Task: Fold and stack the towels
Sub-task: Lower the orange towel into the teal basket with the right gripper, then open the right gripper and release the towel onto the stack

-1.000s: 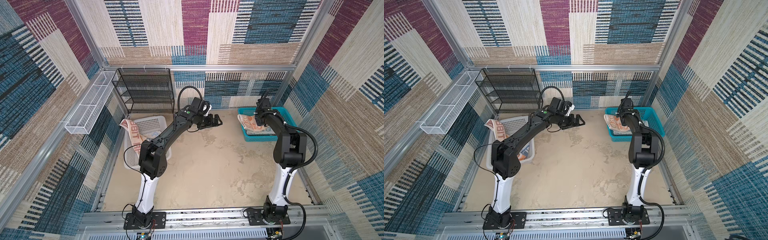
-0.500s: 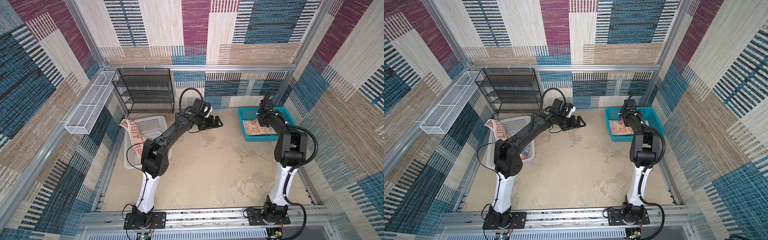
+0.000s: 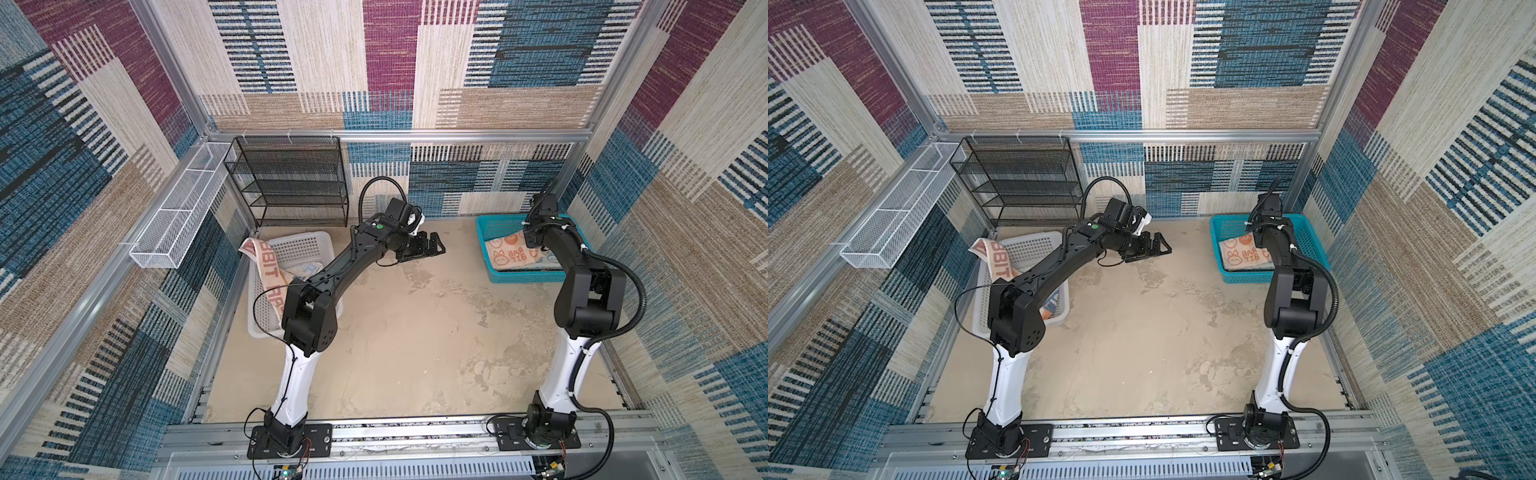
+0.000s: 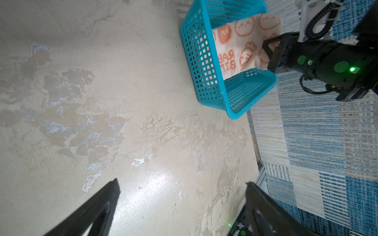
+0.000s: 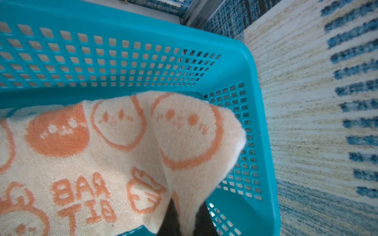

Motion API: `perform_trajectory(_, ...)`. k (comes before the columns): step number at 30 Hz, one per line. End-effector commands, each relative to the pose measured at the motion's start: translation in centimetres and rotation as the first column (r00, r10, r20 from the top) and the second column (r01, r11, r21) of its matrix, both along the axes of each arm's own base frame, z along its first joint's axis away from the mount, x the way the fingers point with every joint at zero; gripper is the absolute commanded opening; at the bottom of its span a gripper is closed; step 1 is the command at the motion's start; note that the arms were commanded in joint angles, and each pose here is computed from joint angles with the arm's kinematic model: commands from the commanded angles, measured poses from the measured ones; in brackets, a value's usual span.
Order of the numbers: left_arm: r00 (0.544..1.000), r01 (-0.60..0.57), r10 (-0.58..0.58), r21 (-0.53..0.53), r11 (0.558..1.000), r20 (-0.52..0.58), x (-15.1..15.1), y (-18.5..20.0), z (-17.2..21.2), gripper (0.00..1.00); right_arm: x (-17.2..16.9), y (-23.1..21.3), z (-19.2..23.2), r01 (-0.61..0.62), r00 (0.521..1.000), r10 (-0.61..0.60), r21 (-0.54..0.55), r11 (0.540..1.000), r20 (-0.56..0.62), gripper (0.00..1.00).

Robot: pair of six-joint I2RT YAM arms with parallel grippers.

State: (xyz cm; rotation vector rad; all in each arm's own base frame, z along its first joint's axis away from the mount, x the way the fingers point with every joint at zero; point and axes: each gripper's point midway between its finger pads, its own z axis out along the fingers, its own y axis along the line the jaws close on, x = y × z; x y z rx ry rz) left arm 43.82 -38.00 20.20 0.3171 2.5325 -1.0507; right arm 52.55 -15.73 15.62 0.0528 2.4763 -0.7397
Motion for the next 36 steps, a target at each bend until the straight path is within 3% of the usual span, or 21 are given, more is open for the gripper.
perform_trajectory(1, 1.000, 0.019, -0.019, 0.003, 1.000, 0.001, -0.3, -0.2, -0.2, 0.99, 0.2, -0.2, 0.0, 0.009, 1.000, -0.009, 0.000, 1.000, 0.010, 0.00)
perform_trajectory(16, 1.000, 0.020, -0.020, 0.014, 1.000, -0.010, -0.3, -0.2, -1.0, 0.99, -0.3, -1.6, -3.4, 0.049, 0.996, -0.054, -0.068, 0.997, -0.077, 0.03)
perform_trajectory(19, 1.000, 0.019, -0.019, 0.021, 1.000, -0.004, -0.3, -0.1, -1.1, 0.99, 0.0, -1.6, -3.4, 0.051, 0.996, -0.056, -0.063, 0.997, -0.074, 0.18)
perform_trajectory(23, 1.000, 0.021, -0.021, 0.025, 0.999, -0.007, -0.3, 0.0, -1.3, 0.98, 0.1, -2.0, -3.8, 0.071, 0.994, -0.077, -0.078, 0.994, -0.078, 0.26)
perform_trajectory(29, 1.000, 0.024, -0.024, 0.022, 0.999, -0.011, -0.6, 0.0, -1.2, 0.99, 0.1, -2.7, -3.1, 0.119, 0.991, -0.125, -0.108, 0.987, -0.052, 0.66)
perform_trajectory(36, 1.000, 0.023, -0.023, 0.030, 0.999, 0.006, -0.9, 0.1, -0.5, 0.99, 0.0, -2.6, 0.9, 0.183, 0.982, -0.179, -0.058, 0.981, 0.062, 0.99)
